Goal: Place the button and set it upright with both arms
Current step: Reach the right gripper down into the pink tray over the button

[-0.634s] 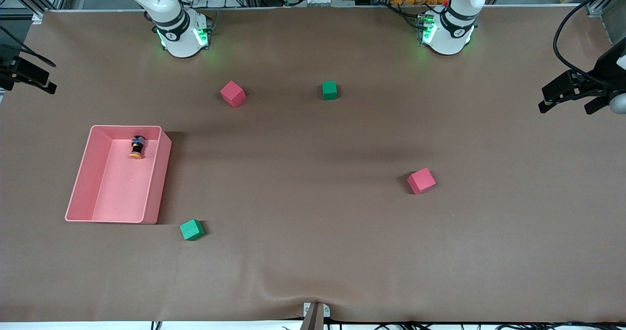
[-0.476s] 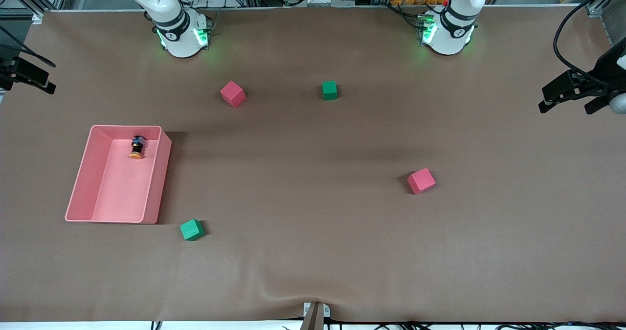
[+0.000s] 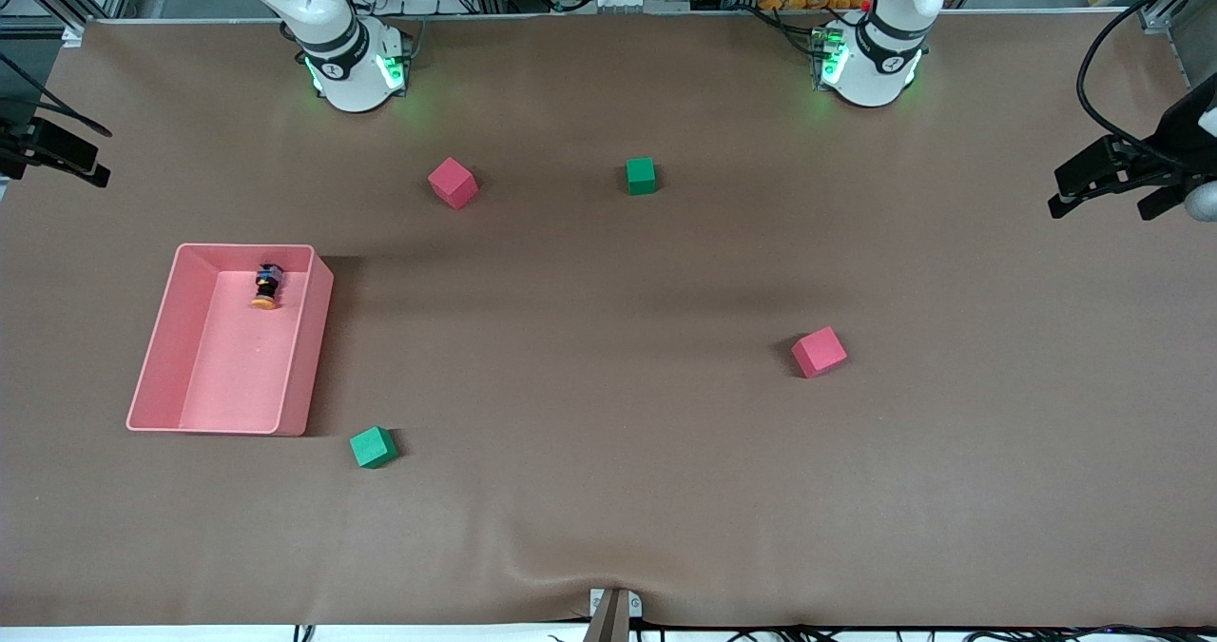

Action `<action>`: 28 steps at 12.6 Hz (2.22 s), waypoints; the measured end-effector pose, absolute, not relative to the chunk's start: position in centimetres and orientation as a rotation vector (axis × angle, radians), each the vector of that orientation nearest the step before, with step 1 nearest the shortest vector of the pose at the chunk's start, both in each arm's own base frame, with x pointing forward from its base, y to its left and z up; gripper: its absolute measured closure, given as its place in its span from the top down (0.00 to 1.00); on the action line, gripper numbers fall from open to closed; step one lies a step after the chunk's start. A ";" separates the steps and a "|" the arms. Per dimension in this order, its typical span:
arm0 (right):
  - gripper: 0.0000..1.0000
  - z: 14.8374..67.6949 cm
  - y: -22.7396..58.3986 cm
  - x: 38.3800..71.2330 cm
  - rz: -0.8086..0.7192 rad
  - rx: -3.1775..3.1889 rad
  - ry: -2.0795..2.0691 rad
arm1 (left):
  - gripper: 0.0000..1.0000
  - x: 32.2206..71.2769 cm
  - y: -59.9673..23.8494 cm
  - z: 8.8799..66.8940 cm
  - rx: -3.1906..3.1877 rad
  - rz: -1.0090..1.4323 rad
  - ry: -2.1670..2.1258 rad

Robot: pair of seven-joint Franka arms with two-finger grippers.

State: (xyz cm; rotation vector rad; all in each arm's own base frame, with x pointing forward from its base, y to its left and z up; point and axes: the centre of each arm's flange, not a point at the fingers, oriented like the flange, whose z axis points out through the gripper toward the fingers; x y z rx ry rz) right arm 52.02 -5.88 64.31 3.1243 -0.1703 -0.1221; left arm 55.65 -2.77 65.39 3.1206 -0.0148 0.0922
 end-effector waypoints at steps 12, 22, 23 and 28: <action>1.00 51.5 -9.4 52.7 -0.286 3.118 -0.197 | 1.00 55.5 -2.7 65.3 3.127 0.075 -0.015; 1.00 37.1 -9.7 52.6 -0.260 3.126 -0.023 | 1.00 55.6 -2.8 65.0 3.128 0.062 -0.018; 1.00 35.9 -10.3 52.8 -0.270 3.125 -0.024 | 1.00 55.6 -2.8 65.0 3.128 0.061 -0.018; 1.00 29.3 -12.7 53.3 -0.314 3.122 0.015 | 1.00 55.7 -2.9 64.8 3.128 0.055 -0.020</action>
